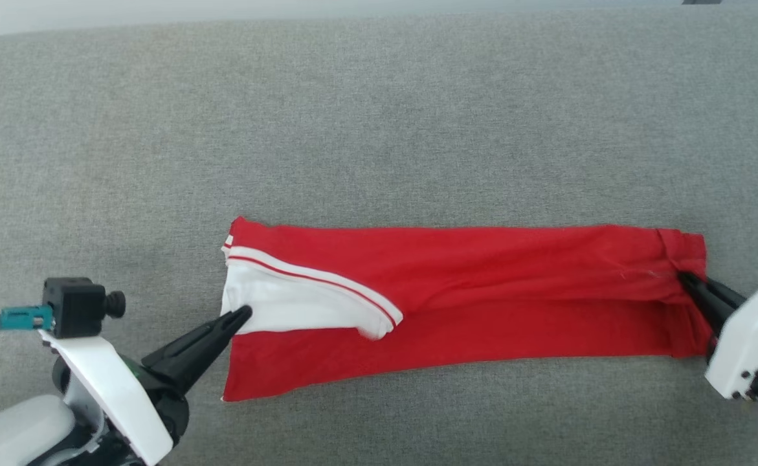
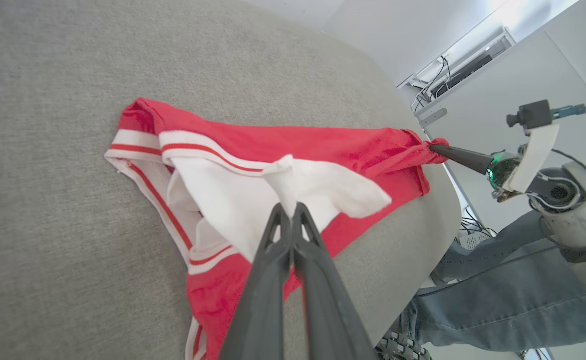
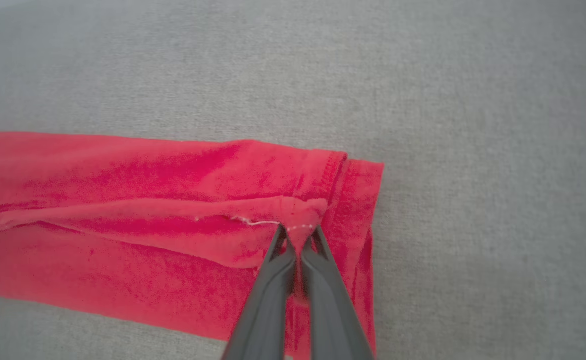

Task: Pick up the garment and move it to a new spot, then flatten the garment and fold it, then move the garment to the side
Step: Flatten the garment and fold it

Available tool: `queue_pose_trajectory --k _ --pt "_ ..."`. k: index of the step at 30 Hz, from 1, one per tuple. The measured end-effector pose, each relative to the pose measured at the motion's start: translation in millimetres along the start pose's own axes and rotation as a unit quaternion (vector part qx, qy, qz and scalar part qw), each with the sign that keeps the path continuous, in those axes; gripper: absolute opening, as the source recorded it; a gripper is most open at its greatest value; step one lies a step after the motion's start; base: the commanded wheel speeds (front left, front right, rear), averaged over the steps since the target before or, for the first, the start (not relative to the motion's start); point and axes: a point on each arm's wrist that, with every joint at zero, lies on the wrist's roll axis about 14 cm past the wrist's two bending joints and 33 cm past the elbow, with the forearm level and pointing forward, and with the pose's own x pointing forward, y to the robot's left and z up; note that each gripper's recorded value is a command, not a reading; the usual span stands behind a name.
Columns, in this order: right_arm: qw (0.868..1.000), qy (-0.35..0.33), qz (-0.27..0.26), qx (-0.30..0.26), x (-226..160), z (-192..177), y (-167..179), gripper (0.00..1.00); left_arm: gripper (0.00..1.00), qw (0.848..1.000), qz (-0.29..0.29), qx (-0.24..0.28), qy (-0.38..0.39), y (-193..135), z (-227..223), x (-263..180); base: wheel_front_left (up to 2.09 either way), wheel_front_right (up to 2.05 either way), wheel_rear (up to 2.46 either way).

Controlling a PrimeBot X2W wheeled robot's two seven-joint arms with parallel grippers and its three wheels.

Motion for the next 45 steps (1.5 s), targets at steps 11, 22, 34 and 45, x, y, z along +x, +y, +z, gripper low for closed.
queue_pose_trajectory --k 11,22,34,45 --pt "0.997 0.013 -0.048 0.05 18 -30 -22 0.0 0.0 0.997 0.066 -0.026 0.015 44 -44 13 0.0 0.0 0.0" --pt "0.997 -0.014 -0.048 0.054 19 -18 -25 1.0 1.0 0.997 0.076 0.011 -0.019 49 -35 21 0.0 0.0 0.0" --pt "0.993 0.036 -0.059 0.097 19 -44 -32 1.0 1.0 0.978 0.151 -0.01 -0.142 55 -27 -21 0.0 0.0 0.0" --pt "0.992 0.066 -0.037 0.103 32 -44 -19 1.0 1.0 0.926 0.268 0.133 -0.229 69 -2 -85 0.0 0.0 0.0"
